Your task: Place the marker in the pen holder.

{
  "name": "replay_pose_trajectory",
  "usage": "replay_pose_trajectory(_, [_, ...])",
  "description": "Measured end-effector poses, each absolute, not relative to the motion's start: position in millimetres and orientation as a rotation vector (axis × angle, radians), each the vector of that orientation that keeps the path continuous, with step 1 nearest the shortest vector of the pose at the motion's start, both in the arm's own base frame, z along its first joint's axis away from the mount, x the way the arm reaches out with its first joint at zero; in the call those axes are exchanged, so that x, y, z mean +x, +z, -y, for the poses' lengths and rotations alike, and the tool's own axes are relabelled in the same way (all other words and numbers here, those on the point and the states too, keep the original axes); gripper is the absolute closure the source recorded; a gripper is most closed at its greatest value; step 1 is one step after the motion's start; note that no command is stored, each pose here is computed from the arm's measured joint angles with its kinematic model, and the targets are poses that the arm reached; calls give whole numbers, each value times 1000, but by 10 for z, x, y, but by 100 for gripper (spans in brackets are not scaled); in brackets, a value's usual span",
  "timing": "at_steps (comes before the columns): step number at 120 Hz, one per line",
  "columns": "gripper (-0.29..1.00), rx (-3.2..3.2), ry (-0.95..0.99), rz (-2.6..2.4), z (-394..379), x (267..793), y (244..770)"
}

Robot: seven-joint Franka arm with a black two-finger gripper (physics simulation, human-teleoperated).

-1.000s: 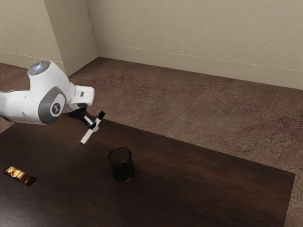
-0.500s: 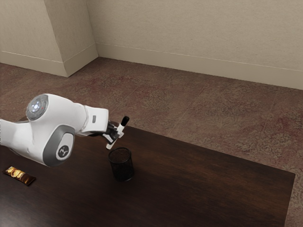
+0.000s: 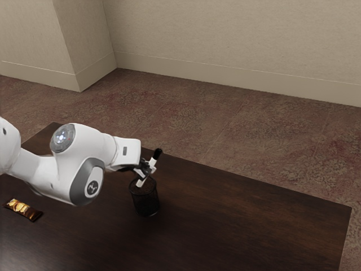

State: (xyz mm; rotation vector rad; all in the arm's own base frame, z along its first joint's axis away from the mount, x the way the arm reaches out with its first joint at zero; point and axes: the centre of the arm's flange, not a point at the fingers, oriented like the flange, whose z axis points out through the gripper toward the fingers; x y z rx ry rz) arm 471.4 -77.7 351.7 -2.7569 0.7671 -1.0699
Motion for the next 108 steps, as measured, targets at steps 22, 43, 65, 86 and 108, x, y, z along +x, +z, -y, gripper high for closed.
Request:
replay_pose_trajectory(22, [78, -2773, -1043, -712, 591, 4832, 3399])
replay_pose_trajectory(43, [55, -2806, -986, -700, 552, 4831, 3204])
replay_pose_trajectory(65, [24, -2820, -975, -739, 710, 4801, 3196])
replay_pose_trajectory(86, [10, -2919, -888, -864, 1021, 5610, 4540])
replay_pose_trajectory(108, [4, -2989, -570, -812, 723, 6015, 6107])
